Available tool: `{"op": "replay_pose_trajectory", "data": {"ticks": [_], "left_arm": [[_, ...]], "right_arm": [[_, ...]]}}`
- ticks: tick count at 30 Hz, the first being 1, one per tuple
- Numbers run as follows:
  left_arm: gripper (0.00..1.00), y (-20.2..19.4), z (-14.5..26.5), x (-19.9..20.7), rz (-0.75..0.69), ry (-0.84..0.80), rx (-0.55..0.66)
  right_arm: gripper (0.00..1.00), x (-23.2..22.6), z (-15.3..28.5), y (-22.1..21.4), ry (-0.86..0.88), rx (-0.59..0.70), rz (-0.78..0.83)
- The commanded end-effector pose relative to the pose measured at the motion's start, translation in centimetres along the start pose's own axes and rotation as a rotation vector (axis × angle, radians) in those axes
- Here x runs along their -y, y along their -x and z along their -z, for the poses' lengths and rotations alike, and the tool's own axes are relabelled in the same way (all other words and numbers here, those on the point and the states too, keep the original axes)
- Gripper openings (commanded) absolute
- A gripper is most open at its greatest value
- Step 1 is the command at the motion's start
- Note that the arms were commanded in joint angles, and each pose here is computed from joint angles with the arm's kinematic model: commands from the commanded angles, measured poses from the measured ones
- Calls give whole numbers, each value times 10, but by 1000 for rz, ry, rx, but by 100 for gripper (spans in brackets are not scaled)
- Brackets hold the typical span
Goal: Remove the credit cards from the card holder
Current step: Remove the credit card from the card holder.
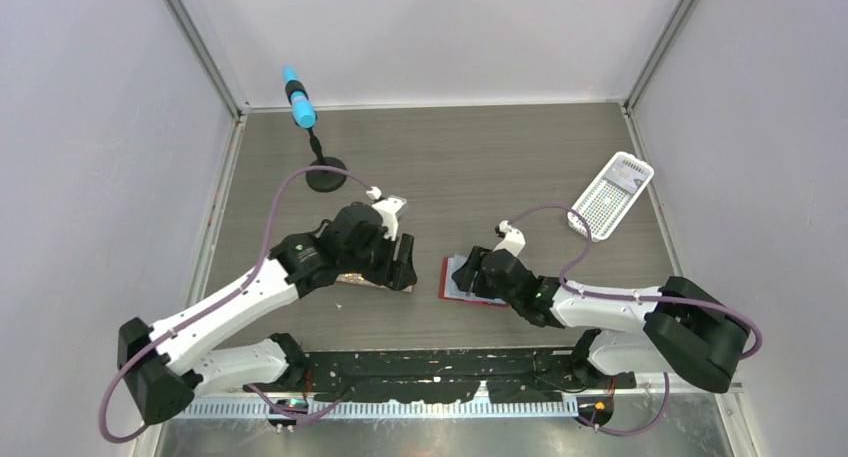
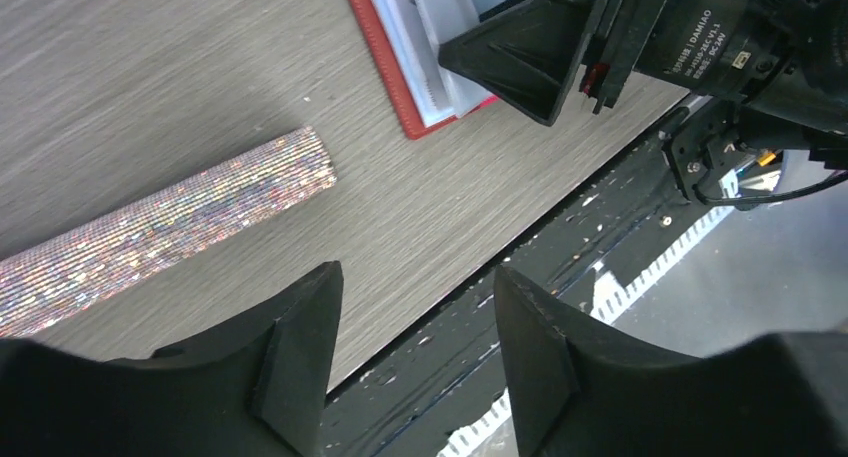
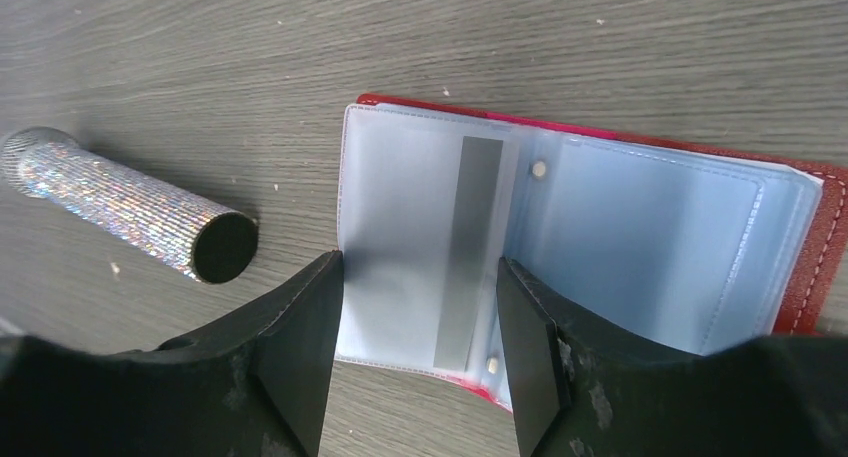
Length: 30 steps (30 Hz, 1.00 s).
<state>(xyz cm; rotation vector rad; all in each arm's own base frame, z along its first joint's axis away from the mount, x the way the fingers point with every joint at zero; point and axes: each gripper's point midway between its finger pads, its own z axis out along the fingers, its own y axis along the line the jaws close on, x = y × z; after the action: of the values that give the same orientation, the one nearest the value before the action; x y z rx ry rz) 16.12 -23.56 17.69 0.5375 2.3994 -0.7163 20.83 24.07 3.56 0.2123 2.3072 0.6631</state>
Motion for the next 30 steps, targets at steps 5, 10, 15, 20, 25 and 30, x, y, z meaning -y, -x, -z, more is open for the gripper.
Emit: {"op": "replay_pose_trajectory", "data": {"ticks": [5,10,15,20,25,30], "left_arm": [[36,18,-58,23,97,-82,-33],[7,13,-100,21,143,-70,-93],[0,14,-134,30,178,-122,-114],[0,9,-156,31,199,-136,-146],[0,3,-169,28,205,-142,-165],[0,-1,-175,32,210,-182,-176]], "right_arm": [[47,-21,12,17,217,59,-53],[47,-23,16,16,276,60,-58],[47,-23,18,15,302,63,-58],[47,-25,19,15,320,56,-64],[47,-25,21,13,334,51,-68],[48,-28,20,11,343,36,-59]]}}
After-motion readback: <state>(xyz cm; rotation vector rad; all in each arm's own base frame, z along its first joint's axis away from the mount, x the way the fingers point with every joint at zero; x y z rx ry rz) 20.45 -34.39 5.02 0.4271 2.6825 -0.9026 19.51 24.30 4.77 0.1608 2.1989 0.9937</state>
